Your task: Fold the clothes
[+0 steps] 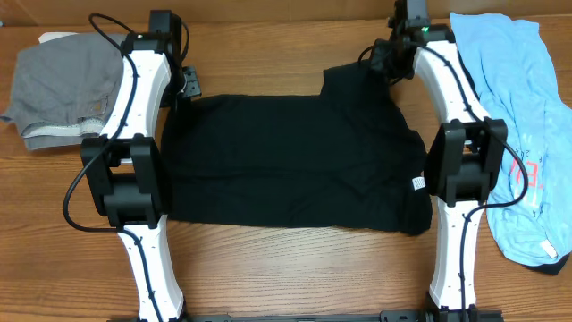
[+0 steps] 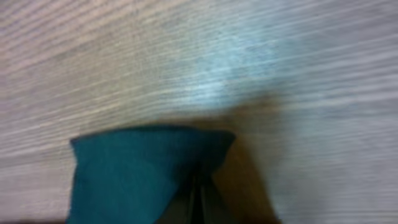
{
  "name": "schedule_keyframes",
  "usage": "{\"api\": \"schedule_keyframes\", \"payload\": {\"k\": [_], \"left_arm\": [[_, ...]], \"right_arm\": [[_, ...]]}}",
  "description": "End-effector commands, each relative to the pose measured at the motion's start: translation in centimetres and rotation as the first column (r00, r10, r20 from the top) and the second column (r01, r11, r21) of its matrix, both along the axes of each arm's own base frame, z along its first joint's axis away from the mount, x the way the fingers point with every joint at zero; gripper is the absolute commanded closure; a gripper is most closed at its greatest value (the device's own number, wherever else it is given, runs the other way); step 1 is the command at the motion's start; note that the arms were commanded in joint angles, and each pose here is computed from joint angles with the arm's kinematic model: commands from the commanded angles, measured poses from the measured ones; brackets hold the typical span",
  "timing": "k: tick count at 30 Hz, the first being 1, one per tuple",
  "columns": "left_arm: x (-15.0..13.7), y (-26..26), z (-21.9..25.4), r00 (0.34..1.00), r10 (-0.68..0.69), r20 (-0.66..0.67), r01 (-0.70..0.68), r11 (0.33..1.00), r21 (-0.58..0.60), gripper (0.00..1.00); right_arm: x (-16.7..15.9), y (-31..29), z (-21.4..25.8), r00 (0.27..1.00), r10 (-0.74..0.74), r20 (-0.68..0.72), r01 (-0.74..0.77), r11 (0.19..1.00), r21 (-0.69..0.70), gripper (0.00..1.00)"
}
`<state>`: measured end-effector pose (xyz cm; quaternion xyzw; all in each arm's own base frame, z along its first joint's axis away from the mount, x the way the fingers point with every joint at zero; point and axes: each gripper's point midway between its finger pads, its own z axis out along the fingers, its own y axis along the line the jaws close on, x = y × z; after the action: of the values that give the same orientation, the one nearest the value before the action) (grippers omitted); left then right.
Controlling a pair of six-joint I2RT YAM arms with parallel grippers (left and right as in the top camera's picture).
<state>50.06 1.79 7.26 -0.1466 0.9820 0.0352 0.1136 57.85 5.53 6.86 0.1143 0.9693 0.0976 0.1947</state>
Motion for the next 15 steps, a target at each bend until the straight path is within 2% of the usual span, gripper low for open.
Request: {"api": "schedule_keyframes", "payload": {"k": [1,15], "left_arm": [[1.0,0.6,3.5,0.997,-0.008,0.073,0.007,1.000,0.017,0.96],[-0.5,0.9,7.1,0.999,-0.042,0.033,0.041,0.999,0.024,0.96]], "right_arm": [[-0.2,-1.3,8.4,0.994,0.001,0.113,-0.003,1.000,0.018,0.96],[-10.0,-3.0,16.3,0.999,-0.036,-0.036,0.037,0.999,0.024,0.96]]}}
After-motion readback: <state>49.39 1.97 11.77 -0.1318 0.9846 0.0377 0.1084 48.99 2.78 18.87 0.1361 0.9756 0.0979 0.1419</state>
